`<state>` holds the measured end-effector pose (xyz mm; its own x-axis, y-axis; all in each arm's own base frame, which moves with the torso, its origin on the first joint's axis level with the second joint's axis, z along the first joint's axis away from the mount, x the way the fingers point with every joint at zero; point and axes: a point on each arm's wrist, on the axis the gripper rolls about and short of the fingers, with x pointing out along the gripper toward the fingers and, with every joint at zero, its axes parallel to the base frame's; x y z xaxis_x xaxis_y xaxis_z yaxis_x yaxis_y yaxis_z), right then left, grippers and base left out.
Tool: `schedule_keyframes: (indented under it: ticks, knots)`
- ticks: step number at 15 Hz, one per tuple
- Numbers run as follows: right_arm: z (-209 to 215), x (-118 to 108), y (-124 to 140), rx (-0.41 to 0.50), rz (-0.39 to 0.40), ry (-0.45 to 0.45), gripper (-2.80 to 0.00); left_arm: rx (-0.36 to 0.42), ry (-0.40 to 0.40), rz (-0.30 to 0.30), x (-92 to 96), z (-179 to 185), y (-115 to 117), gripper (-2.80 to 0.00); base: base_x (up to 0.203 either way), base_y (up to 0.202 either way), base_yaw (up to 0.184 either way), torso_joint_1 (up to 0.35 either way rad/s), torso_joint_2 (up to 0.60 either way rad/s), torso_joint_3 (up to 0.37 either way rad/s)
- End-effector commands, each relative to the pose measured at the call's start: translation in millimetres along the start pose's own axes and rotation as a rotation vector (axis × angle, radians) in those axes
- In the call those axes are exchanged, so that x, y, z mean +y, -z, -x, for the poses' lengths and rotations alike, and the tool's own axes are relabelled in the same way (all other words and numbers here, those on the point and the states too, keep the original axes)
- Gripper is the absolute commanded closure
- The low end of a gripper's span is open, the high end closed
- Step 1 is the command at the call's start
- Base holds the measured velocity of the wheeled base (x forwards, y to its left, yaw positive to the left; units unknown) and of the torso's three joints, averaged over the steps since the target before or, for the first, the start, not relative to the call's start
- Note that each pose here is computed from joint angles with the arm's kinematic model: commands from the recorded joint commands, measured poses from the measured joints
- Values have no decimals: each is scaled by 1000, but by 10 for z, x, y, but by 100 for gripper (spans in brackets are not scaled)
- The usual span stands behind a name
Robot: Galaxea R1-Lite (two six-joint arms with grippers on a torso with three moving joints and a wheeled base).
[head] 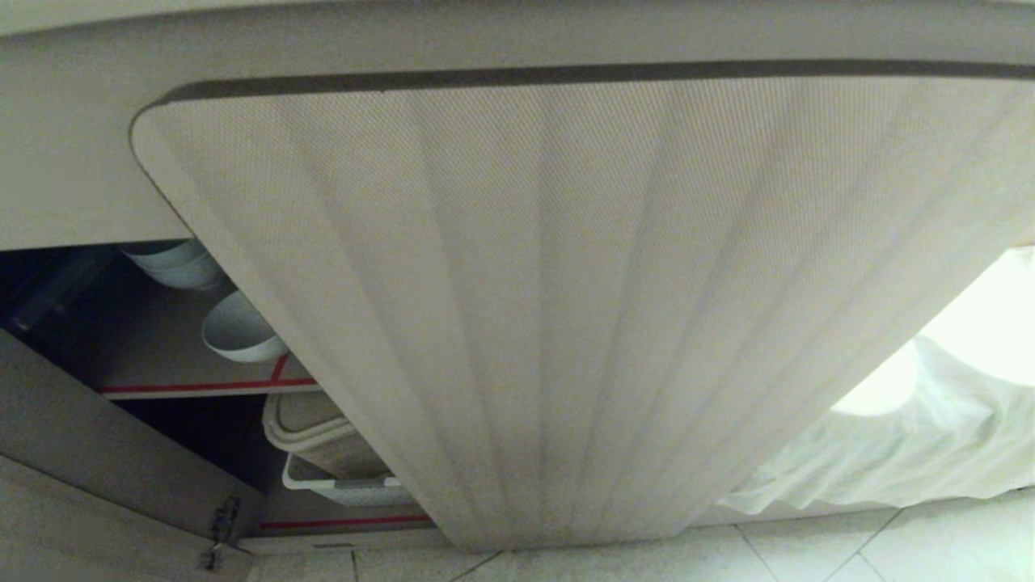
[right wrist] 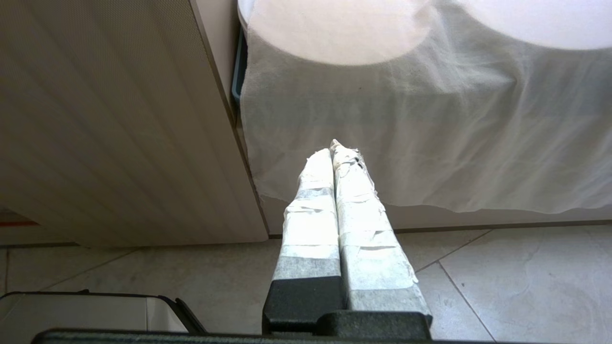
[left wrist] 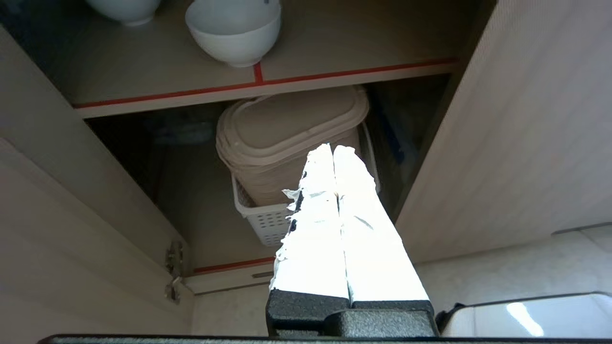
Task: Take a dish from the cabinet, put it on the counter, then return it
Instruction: Take the bowl from the cabinet
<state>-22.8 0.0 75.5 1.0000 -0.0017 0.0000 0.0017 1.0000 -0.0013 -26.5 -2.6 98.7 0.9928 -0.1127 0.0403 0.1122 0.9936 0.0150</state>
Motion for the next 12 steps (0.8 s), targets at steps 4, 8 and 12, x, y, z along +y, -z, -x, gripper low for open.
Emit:
schedule_keyframes:
  ticks: [4,8,12]
  knots:
    - [0,0,0,0,0,-2,0,139,-17,215,32,-239,-362,0,0,0,0,0,0,0]
    - [0,0,0,0,0,0,0,259,-90,429,62,-429,-384,0,0,0,0,0,0,0]
    - [0,0,0,0,0,-2,0,372,-126,505,68,-493,-245,0,0,0,0,0,0,0]
